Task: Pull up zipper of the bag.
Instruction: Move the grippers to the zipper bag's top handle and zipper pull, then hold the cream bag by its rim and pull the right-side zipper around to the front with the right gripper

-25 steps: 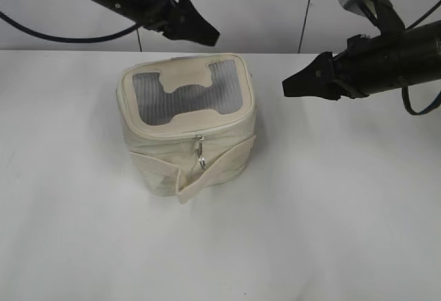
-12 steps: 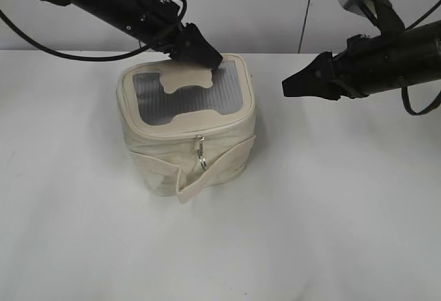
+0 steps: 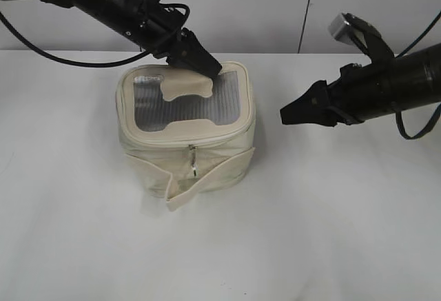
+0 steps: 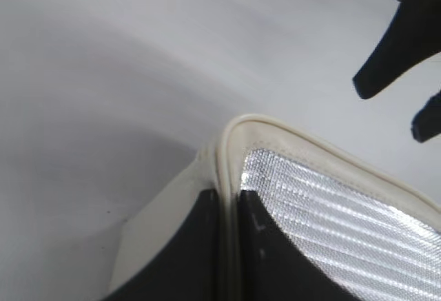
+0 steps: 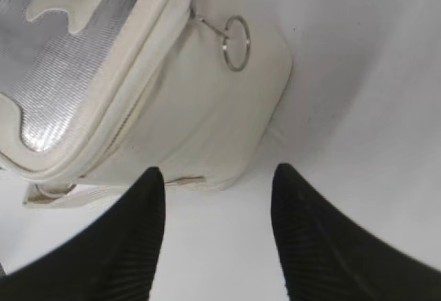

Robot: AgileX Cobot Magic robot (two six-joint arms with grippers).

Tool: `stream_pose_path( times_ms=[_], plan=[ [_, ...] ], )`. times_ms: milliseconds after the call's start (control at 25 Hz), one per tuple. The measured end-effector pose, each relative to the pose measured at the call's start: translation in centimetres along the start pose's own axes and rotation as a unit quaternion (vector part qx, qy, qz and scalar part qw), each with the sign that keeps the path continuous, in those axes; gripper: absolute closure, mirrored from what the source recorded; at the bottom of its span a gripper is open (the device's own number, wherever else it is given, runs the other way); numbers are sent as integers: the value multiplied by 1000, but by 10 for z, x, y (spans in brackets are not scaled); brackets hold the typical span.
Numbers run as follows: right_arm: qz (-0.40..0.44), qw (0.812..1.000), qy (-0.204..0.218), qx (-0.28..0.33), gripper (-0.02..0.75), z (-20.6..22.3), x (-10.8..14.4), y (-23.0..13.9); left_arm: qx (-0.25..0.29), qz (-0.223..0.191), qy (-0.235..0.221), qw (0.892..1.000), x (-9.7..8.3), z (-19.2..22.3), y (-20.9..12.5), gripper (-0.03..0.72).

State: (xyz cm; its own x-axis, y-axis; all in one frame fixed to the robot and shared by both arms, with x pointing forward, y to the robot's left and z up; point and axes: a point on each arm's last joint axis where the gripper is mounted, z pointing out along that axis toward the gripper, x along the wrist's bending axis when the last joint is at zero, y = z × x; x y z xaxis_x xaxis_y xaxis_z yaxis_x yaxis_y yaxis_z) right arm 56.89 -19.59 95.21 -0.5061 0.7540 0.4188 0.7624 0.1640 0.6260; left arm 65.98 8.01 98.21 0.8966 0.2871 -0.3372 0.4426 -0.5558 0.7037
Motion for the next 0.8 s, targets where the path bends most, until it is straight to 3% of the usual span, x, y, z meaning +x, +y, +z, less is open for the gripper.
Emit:
stream_pose_path(
  times_ms=[240,520,800],
  plan=[
    [13,1000,-6,17,339,4,-3,-25,16,24,-33,999,-11,6,1,649],
    [-12,999,8,-35,339,9,5,-26,15,27,-34,999,-12,7,1,649],
    [-55,998,-10,-25,339,27,20,-27,13,27,-33,999,-12,7,2,649]
  ],
)
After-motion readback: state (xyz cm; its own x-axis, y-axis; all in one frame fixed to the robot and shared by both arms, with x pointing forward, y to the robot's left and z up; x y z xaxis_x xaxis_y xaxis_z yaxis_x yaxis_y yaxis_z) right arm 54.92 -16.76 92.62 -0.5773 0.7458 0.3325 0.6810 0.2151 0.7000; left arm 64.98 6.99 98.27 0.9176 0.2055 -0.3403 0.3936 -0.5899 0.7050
